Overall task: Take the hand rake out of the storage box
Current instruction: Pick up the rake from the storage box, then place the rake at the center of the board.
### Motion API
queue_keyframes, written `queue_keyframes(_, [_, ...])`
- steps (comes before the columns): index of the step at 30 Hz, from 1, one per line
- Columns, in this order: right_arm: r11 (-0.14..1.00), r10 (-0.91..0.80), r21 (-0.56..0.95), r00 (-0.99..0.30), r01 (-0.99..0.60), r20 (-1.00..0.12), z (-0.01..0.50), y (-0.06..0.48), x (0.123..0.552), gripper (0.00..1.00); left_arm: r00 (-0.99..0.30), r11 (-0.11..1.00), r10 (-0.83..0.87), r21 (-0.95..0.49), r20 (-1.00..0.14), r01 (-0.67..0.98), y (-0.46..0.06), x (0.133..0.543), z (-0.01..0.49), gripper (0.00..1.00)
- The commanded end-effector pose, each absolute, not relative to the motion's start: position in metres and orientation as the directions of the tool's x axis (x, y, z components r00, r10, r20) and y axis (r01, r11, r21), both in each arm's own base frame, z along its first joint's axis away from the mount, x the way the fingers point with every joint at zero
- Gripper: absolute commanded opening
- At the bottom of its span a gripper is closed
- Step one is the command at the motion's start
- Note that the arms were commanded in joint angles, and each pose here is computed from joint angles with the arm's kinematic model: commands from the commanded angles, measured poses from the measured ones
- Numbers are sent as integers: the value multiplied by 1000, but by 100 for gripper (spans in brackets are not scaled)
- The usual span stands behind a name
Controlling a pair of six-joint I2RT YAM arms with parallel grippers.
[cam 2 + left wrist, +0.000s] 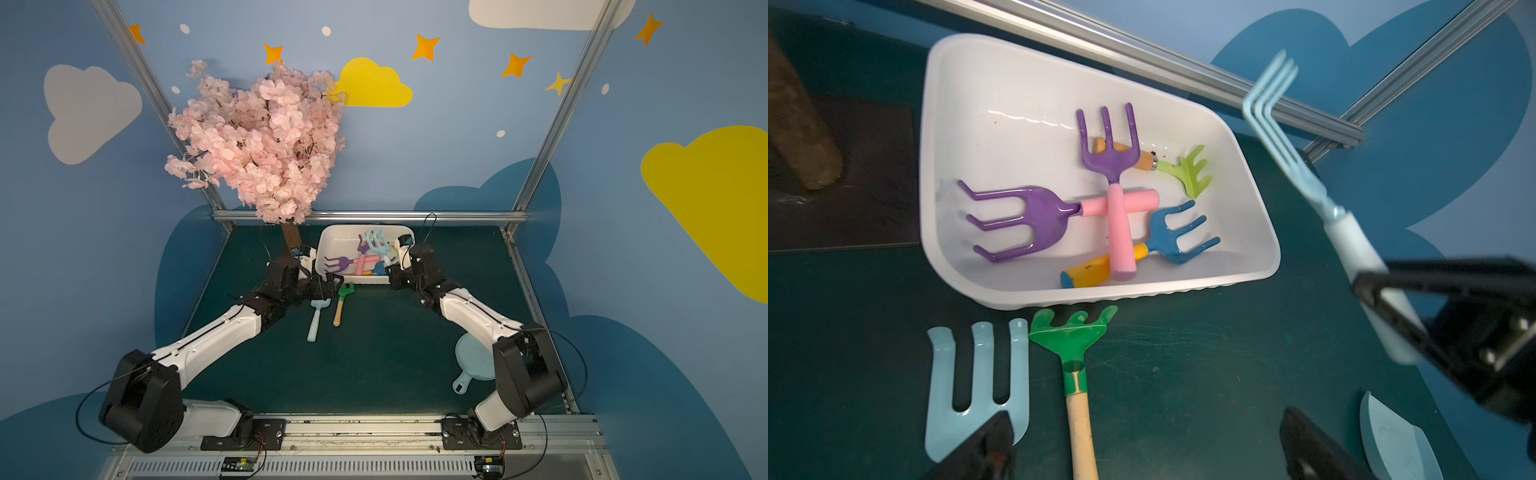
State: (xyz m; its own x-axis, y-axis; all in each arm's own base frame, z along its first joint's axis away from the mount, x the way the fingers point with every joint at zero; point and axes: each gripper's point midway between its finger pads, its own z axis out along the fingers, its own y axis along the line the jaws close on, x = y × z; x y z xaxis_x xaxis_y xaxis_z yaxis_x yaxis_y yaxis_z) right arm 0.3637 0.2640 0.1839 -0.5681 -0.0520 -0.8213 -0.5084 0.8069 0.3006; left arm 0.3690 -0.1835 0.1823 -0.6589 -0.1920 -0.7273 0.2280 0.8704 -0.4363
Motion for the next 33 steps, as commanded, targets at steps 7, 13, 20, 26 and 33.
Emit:
queue_keyframes(7, [847,-88,210,-520,-487,-850,148,260,248,0,-674,914,-207,-386,-709,126,-144,338,170,100])
queue_keyframes(13, [901,-115,176,-608,-398,-786,101,251,237,0,-653,906,-248,-410,-716,106,-134,325,170,100])
queue_keyframes(20, [930,-151,146,-713,-337,-685,74,281,252,0,-663,909,-243,-404,-708,99,-131,317,167,100])
queue_keyframes(26, [954,-216,39,-772,-298,-598,56,297,255,0,-657,900,-265,-425,-706,93,-129,312,166,100])
queue_keyframes(33, [977,-143,45,-797,-209,-587,51,290,255,13,-652,904,-264,-418,-710,89,-125,304,166,100])
